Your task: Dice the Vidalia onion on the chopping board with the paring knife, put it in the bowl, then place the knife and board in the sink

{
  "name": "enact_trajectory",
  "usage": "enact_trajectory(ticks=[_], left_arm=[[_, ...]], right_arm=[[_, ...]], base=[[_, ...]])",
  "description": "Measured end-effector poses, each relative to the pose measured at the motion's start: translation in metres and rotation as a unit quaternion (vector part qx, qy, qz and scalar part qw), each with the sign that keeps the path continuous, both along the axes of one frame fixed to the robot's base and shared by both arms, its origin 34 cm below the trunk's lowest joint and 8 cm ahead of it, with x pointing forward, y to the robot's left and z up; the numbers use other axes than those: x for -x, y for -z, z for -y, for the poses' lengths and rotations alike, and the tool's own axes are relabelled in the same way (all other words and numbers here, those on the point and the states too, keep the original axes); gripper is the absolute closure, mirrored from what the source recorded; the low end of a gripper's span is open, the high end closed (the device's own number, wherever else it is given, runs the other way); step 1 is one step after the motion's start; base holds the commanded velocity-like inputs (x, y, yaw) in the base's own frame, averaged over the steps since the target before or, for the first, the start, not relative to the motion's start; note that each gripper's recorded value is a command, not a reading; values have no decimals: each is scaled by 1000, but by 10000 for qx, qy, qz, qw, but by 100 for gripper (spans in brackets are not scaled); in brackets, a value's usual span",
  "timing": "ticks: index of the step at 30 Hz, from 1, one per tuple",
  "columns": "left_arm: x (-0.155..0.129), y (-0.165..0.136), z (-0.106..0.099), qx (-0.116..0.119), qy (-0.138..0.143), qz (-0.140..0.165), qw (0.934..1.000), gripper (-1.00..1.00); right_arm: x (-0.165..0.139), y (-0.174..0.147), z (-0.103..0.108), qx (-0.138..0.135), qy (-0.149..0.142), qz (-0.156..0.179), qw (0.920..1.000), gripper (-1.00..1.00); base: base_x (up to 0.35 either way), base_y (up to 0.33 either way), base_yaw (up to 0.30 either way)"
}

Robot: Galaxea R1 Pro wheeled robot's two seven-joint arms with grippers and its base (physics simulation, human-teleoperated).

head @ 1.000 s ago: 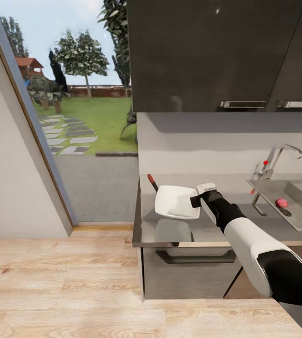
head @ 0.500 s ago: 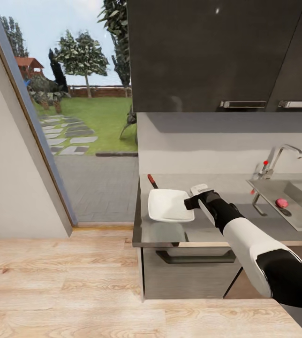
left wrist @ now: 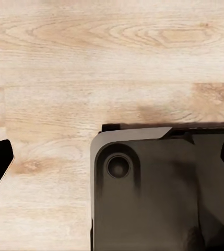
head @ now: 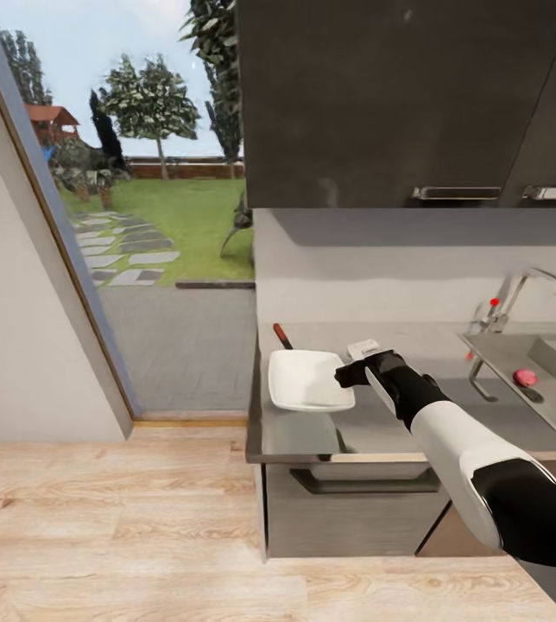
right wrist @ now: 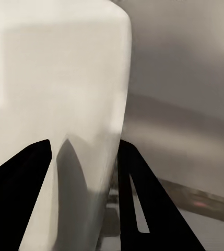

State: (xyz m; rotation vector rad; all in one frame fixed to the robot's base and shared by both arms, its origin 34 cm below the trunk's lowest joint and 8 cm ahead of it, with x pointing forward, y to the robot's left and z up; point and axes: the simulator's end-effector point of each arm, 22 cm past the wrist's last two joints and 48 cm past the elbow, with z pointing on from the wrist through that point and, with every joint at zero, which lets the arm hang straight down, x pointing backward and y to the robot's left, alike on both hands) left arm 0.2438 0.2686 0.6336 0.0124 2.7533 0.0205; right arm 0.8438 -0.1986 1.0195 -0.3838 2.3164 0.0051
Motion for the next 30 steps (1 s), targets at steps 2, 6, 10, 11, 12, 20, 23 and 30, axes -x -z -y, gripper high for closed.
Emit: enact_trajectory(ticks=[2, 6, 10, 11, 12, 20, 23, 30], left_arm=[[0, 0, 0, -1, 1, 0, 10000, -100], [0, 0, 0, 0, 0, -2, 10000, -100], [0, 0, 0, 0, 1, -3, 10000, -100], [0, 0, 0, 1, 0, -2, 10000, -100], [0, 0, 0, -1, -2, -4, 10000, -100], [3, 1, 1, 4, 0, -44, 10000, -100], [4, 2, 1, 7, -2, -62, 10000, -100], [7, 3, 1, 6, -1, -99, 10000, -100]], right_arm=[[0, 0, 0, 15, -6, -1, 10000, 100], [1, 2, -1, 93, -59, -8, 9999, 100], [1, 3, -2, 151, -99, -9, 9998, 100], [1, 3, -2, 161, -106, -9, 9998, 100], [1, 3, -2, 168, -112, -10, 9998, 100], [1, 9, 1, 179, -95, -51, 9998, 100], [1, 12, 2, 180, -87, -71, 9998, 100], [1, 18, 1, 171, -90, -106, 9998, 100]], base=[[167, 75, 0], [103, 33, 0], [28, 8, 0], [7, 2, 0], [3, 1, 0], [-13, 0, 0], [-75, 0, 0], [-21, 0, 0]])
